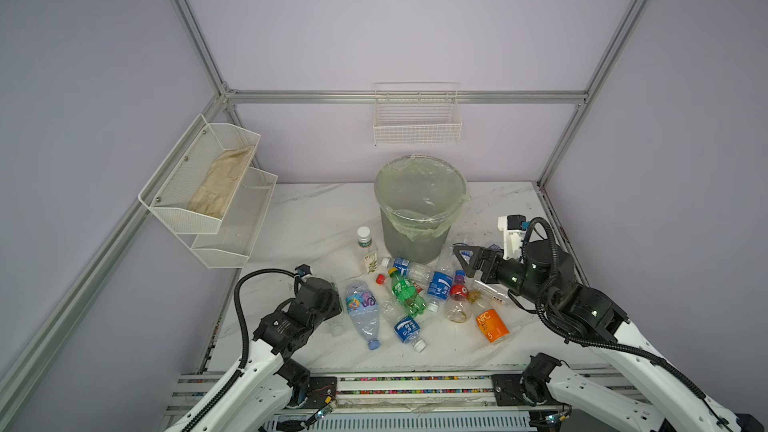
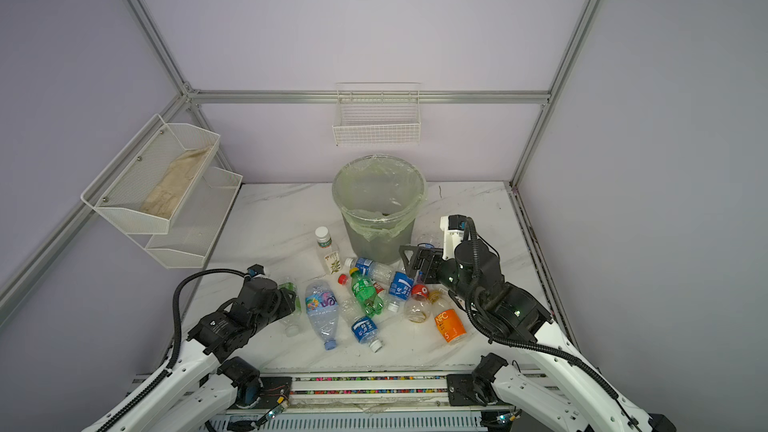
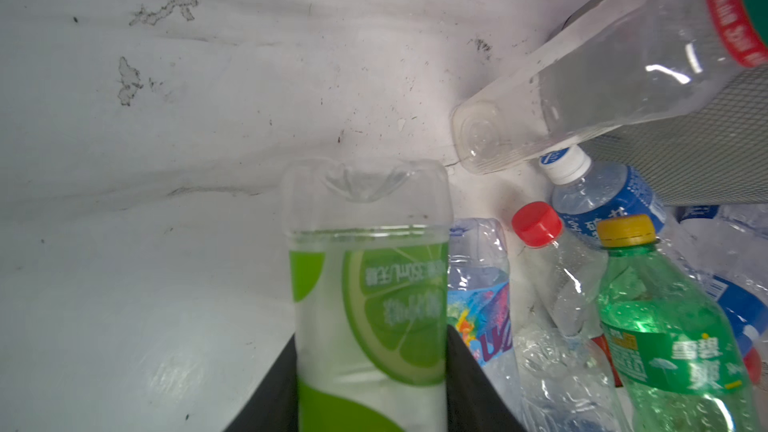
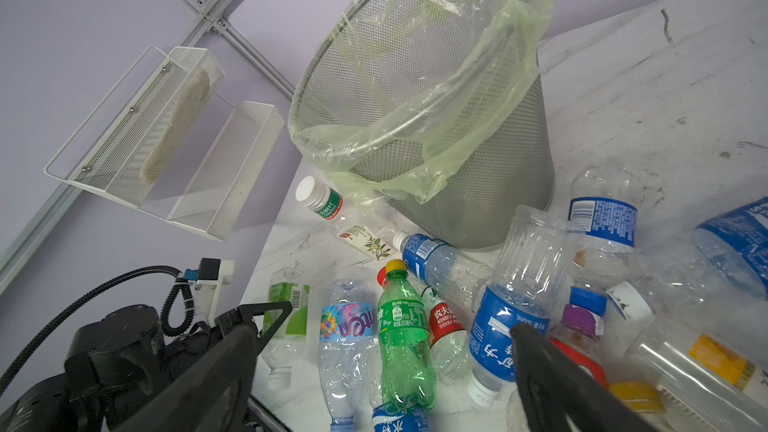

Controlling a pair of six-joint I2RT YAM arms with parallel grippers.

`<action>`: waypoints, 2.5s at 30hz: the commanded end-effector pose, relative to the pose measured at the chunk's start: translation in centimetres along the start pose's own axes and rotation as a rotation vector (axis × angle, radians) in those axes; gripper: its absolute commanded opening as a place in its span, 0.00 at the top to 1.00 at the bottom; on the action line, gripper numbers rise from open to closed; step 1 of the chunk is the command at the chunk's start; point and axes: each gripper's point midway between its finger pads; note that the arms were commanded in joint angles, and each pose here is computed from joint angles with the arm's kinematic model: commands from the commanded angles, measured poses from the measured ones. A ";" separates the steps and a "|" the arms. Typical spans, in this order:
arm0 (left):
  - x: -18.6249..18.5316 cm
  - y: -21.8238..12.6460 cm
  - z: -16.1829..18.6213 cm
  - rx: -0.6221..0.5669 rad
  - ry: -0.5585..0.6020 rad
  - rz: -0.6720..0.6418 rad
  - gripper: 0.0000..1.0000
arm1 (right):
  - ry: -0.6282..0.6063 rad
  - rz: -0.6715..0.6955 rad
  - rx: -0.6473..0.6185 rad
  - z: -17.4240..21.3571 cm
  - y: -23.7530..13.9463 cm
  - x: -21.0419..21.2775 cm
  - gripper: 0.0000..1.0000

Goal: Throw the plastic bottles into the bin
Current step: 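Close the left gripper around the lime-labelled bottle, then lift the lime-labelled bottle with the left gripper over the bin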

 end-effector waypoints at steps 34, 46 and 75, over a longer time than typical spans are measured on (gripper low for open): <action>-12.8 -20.5 -20.6 -0.594 0.109 0.544 0.70 | 0.064 0.062 0.046 3.1 0.1 -3.9 0.03; -17.7 -21.6 -25.2 -0.657 0.153 0.640 0.70 | 0.060 0.078 0.040 3.3 -0.4 -4.4 0.03; -33.8 -12.1 -28.7 -0.411 0.454 0.528 0.00 | 0.066 0.078 -0.012 1.8 -5.0 -4.1 0.03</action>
Point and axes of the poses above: each gripper's point midway between its finger pads, its own y axis out along the fingers, its own x axis along the line the jaws close on, z = x × y, and after that the axes turned 10 degrees about y, right-handed
